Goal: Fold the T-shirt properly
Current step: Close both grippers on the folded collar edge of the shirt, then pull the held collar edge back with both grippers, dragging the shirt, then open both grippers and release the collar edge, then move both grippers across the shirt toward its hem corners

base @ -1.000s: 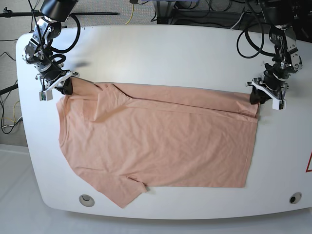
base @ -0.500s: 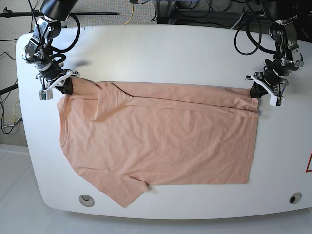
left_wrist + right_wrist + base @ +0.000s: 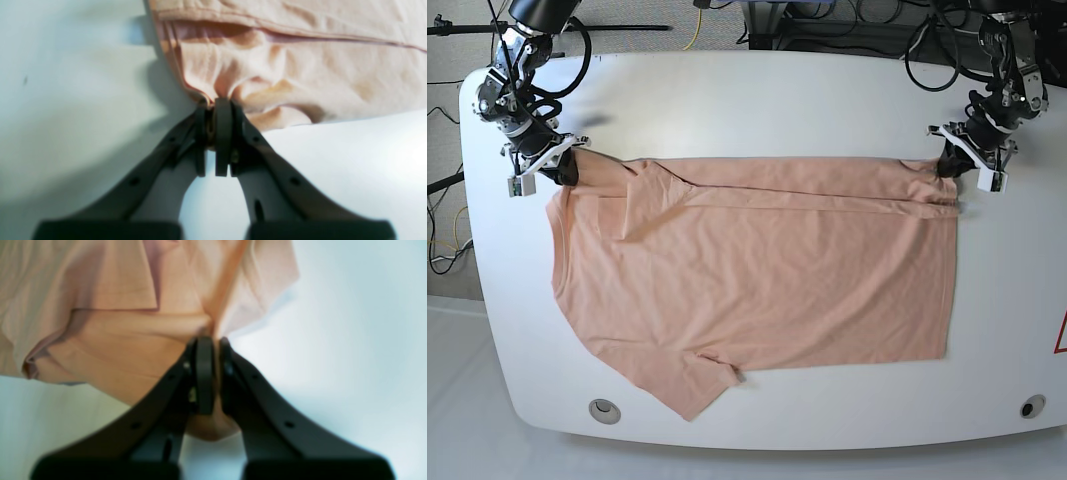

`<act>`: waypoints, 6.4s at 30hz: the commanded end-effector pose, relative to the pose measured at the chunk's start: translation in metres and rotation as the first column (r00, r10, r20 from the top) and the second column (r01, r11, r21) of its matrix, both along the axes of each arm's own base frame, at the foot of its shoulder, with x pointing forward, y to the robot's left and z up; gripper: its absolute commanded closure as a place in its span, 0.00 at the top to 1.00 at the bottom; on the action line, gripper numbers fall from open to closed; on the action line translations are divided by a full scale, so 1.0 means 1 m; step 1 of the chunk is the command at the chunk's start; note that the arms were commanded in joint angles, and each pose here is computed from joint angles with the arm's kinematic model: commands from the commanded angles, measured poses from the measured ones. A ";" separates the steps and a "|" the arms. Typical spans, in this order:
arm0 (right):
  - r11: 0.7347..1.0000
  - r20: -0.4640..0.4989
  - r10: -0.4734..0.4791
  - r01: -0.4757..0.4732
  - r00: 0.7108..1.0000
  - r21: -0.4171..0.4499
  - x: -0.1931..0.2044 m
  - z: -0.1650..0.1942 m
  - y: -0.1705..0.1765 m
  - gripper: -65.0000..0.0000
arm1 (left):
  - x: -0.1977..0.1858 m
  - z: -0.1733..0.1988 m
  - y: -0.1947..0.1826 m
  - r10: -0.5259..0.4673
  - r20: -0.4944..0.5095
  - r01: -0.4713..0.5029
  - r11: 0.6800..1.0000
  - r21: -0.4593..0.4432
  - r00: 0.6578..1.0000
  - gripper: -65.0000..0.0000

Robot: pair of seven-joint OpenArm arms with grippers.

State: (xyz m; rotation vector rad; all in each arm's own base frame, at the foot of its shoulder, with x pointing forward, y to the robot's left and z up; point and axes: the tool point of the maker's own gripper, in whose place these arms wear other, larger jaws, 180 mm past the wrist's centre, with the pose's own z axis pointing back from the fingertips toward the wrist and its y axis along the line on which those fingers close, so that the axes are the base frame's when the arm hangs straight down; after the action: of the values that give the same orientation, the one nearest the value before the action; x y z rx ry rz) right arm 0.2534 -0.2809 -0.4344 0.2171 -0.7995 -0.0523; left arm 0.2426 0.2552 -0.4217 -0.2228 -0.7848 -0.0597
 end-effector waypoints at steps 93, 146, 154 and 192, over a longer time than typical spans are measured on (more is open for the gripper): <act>0.984 -0.300 0.062 -0.109 0.952 -0.142 -0.165 -0.001 0.025 0.23 | -0.144 0.002 0.052 0.033 -0.245 0.022 0.975 0.219 0.969 0.22; 0.967 -0.029 0.090 -0.094 0.996 -0.236 -0.049 0.071 0.013 0.51 | -0.009 0.125 0.084 0.051 0.224 -0.129 0.927 0.351 0.973 0.38; 0.967 -0.002 0.102 -0.100 0.995 -0.235 -0.040 0.076 0.020 0.52 | 0.003 0.126 0.081 0.051 0.230 -0.130 0.930 0.343 0.972 0.42; 0.974 0.144 0.204 -0.186 0.968 -0.128 0.146 0.100 0.042 0.51 | 0.134 0.116 0.091 0.137 0.258 -0.189 0.963 0.191 0.956 0.44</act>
State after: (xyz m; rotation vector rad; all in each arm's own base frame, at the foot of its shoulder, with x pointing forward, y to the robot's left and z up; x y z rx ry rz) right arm 0.3778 -0.2360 -0.3582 0.1844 -0.8534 0.1983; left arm 0.3624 0.3343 -0.3272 0.0278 -0.9720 -0.0199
